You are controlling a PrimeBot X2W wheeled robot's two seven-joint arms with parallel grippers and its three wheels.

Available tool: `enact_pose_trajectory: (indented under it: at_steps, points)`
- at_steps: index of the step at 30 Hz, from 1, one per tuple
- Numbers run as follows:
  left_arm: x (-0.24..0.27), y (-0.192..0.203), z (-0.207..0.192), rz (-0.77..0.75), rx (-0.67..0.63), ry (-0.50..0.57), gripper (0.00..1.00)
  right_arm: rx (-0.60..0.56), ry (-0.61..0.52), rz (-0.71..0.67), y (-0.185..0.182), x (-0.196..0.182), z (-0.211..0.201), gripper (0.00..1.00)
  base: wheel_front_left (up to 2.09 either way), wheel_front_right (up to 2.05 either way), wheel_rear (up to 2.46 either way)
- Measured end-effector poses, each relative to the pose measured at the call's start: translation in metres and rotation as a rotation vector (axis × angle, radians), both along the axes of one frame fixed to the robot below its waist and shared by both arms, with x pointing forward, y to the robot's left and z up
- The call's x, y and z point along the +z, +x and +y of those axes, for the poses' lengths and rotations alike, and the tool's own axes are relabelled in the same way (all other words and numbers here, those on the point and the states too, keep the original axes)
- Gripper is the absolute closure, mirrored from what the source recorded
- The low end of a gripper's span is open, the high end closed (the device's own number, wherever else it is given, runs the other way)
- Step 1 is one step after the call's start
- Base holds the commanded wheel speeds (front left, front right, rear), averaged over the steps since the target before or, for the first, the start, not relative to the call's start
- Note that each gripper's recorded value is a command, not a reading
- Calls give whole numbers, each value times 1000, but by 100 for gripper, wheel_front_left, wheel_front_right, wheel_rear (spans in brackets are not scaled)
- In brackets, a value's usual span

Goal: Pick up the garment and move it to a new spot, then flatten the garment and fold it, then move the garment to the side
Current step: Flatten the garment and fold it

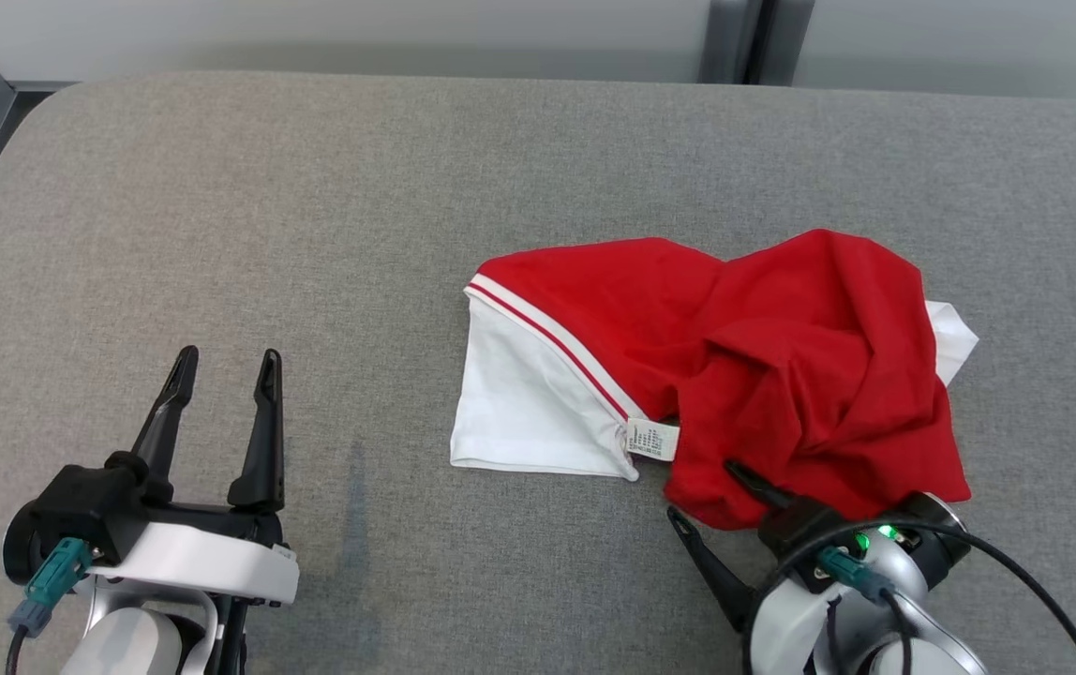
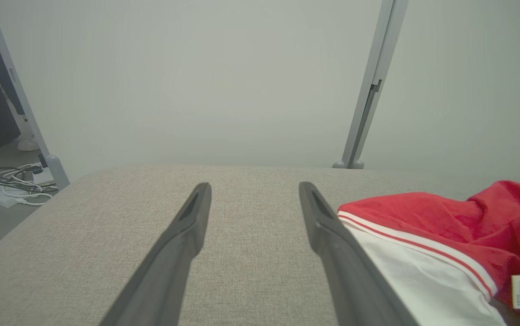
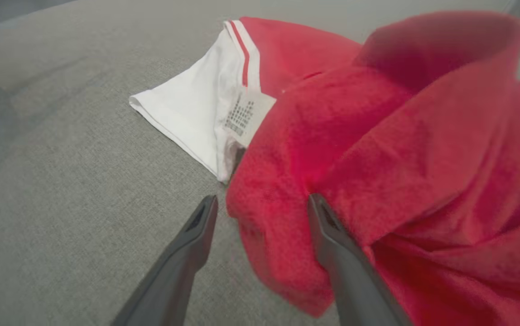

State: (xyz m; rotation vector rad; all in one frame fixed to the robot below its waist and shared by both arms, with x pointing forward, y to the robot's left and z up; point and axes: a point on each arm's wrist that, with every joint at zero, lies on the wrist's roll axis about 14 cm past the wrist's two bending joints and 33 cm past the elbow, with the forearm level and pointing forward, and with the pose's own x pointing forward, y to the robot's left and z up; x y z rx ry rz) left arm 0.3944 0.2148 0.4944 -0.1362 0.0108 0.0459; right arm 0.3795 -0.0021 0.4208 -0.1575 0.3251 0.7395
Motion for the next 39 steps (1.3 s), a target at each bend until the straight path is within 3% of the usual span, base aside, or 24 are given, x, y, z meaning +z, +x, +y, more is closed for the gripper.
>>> enact_pose_trajectory:
  at_steps: [7, 8, 9, 10, 11, 16, 25, 32, 39]
  points:
    - [-11, 4, 1, 23, 6, -9, 0, 42, -75, 102, -3, -41, 7, 0, 0, 0, 0]
    - [-12, 4, 2, 24, 7, -8, 0, 42, -65, 104, -2, -42, 9, 42, 0, 0, 0]
    - [-12, 6, 2, 24, 8, -6, 0, 39, -59, 110, -1, -43, 11, 60, 0, 0, 0]
    - [-12, 7, 2, 22, 8, -6, 0, 36, -54, 112, 1, -44, 11, 86, 0, 0, 0]
    - [-11, 8, 2, 19, 6, -6, 0, 29, -44, 108, 3, -43, 11, 100, 0, 0, 0]
    - [-11, 12, 2, 16, 1, 0, 0, -9, 29, 53, 14, -23, 11, 100, 0, 0, 0]
    - [-2, 21, -9, -17, -43, 19, 0, -69, 164, -220, 47, 72, 0, 100, 0, 0, 0]
    - [-1, 24, -18, -19, -70, 19, 0, -240, 139, -392, 73, 126, -64, 100, 0, 0, 0]
    - [-2, 27, -19, -14, -79, 24, 0, -457, 102, -374, 82, 119, -134, 100, 0, 0, 0]
